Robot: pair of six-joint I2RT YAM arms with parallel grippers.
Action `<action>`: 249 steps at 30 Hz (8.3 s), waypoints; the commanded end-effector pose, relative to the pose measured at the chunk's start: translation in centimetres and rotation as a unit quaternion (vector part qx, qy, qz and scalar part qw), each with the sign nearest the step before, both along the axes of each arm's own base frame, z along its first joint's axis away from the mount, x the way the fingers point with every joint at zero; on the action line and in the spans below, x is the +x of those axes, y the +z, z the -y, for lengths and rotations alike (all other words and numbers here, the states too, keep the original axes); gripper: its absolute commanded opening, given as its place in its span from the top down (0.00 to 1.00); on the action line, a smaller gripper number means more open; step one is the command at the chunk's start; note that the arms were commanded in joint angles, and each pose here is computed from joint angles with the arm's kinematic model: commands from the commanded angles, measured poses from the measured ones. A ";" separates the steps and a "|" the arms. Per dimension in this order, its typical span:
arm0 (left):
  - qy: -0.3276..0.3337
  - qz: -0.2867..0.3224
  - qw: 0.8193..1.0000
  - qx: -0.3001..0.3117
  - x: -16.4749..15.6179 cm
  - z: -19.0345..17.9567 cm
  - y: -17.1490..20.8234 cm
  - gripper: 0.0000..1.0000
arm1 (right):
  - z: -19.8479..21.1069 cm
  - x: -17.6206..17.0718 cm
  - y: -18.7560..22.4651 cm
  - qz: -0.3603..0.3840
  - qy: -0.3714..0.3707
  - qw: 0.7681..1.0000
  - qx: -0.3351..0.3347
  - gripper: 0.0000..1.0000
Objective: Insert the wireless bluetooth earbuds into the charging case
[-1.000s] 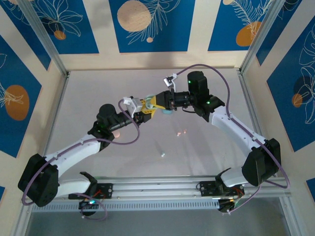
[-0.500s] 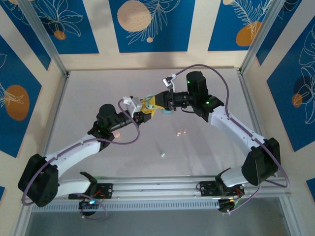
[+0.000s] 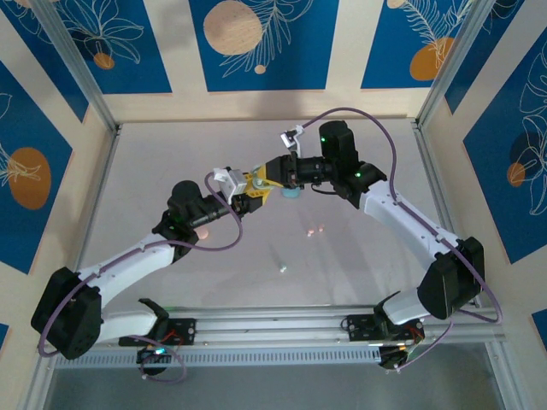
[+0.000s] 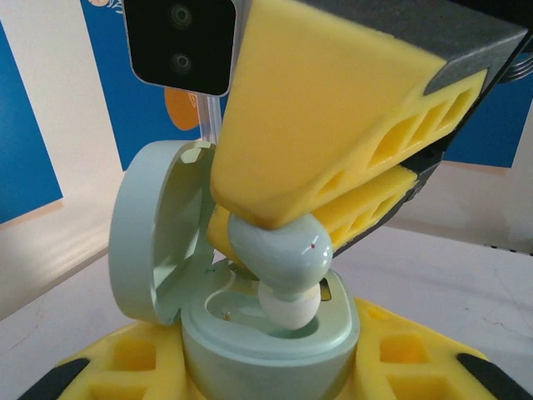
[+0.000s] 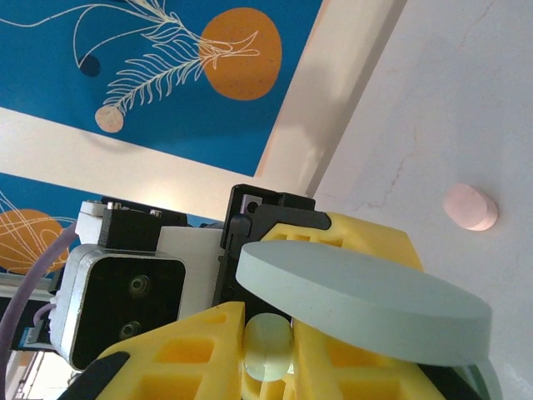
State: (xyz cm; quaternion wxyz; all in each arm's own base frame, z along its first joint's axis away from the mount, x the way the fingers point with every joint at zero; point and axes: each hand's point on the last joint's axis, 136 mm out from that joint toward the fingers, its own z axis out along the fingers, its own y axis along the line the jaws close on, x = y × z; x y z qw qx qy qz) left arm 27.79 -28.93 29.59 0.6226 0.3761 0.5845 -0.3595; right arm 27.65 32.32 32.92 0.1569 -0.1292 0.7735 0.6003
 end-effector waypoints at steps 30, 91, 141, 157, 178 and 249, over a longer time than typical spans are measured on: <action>-0.003 0.035 0.998 -0.044 -0.8 -0.4 2.9 0.71 | 0.1 0.0 -2.7 0.012 -0.026 0.993 -0.115 0.73; 0.160 0.037 0.986 -0.022 -0.6 -6.6 2.3 0.71 | 6.7 -8.4 -27.1 -0.261 0.012 0.882 -0.394 0.60; 0.155 0.024 0.987 -0.024 0.4 -5.8 1.4 0.71 | 4.0 -9.7 -31.7 -0.278 0.024 0.869 -0.410 0.73; 0.155 0.021 0.987 -0.024 0.4 -5.7 1.4 0.71 | 3.4 -8.8 -30.8 -0.249 0.015 0.866 -0.434 0.77; 0.142 0.011 0.990 -0.013 0.6 -5.1 0.7 0.71 | 7.2 -5.1 -27.5 -0.195 -0.076 0.866 -0.455 0.77; 0.111 -0.004 0.994 0.001 0.5 -3.8 0.3 0.70 | 9.0 -0.3 -17.4 -0.106 -0.137 0.914 -0.368 0.78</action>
